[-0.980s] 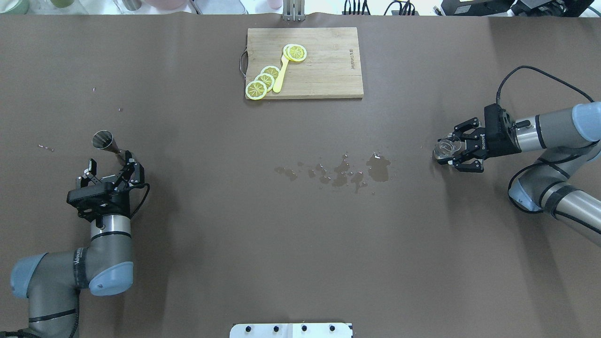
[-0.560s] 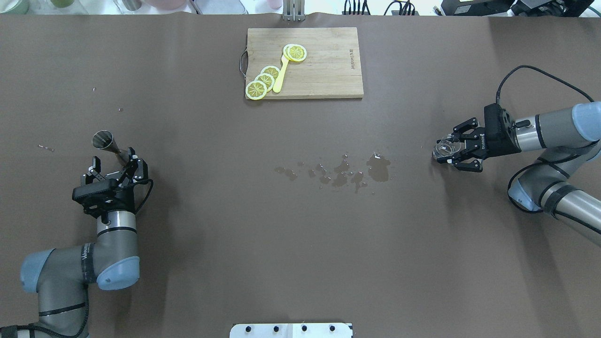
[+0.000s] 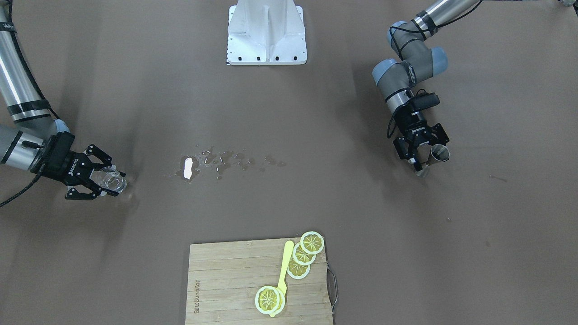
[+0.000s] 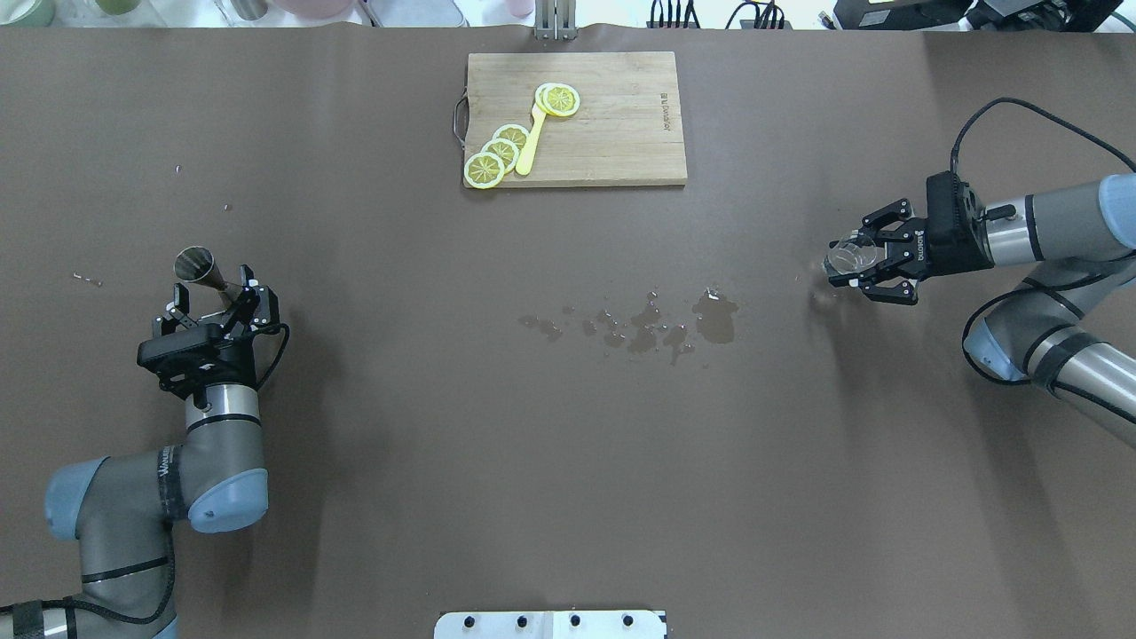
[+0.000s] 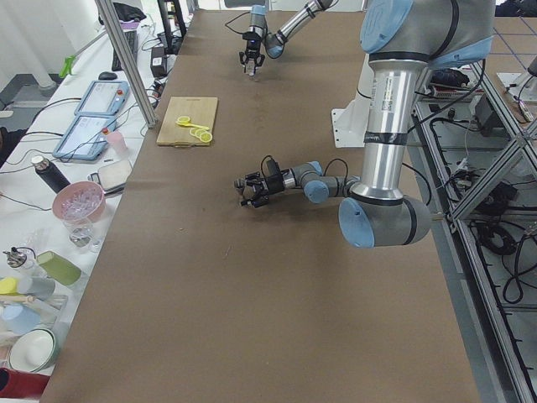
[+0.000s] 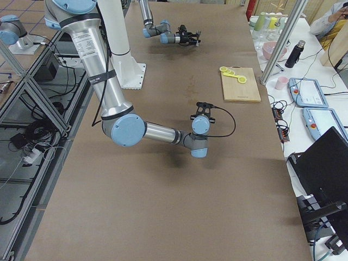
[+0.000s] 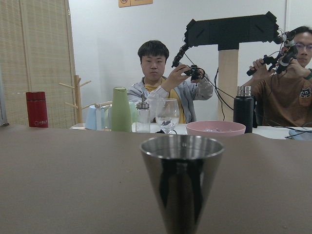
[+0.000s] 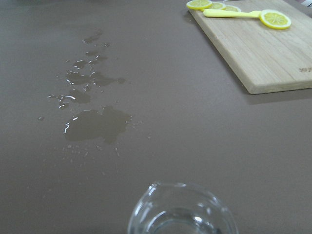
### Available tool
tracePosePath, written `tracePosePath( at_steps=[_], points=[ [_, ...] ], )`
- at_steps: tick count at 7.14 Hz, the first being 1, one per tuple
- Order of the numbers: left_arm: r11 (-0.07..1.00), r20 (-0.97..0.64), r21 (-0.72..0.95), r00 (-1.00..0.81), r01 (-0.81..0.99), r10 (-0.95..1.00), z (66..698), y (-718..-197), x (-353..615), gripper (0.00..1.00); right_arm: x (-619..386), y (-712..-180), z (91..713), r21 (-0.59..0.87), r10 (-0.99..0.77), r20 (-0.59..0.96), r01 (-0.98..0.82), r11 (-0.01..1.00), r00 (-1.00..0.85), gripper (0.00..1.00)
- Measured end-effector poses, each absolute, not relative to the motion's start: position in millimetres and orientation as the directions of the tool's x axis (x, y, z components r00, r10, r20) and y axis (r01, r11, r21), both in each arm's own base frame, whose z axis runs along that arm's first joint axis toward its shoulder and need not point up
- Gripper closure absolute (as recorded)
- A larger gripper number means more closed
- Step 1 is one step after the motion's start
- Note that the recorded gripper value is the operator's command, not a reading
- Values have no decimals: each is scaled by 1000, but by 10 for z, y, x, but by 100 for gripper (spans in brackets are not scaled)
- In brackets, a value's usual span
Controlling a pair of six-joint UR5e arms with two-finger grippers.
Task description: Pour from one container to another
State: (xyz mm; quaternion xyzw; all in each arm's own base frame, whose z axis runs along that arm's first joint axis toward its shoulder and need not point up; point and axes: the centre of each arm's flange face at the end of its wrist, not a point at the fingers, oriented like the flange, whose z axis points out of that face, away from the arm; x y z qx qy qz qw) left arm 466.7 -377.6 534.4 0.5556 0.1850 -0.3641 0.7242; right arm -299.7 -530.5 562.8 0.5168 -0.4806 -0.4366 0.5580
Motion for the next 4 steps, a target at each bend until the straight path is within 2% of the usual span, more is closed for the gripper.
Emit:
tracePosePath(
  at_steps=[1, 2, 4],
  points=[
    [115, -676, 667, 663, 736, -322, 5327, -3786, 4668, 12, -2932, -5364, 5514, 996, -983, 84, -9, 84, 161, 95],
    [114, -680, 663, 659, 740, -322, 5308, -3792, 4677, 16, -2890, -5421, 5401, 996, -983, 85, -6, 85, 163, 100],
    [111, -681, 663, 657, 741, -323, 5299, -3806, 4675, 31, -2850, -5512, 5160, 996, -982, 84, -8, 84, 170, 100]
  ],
)
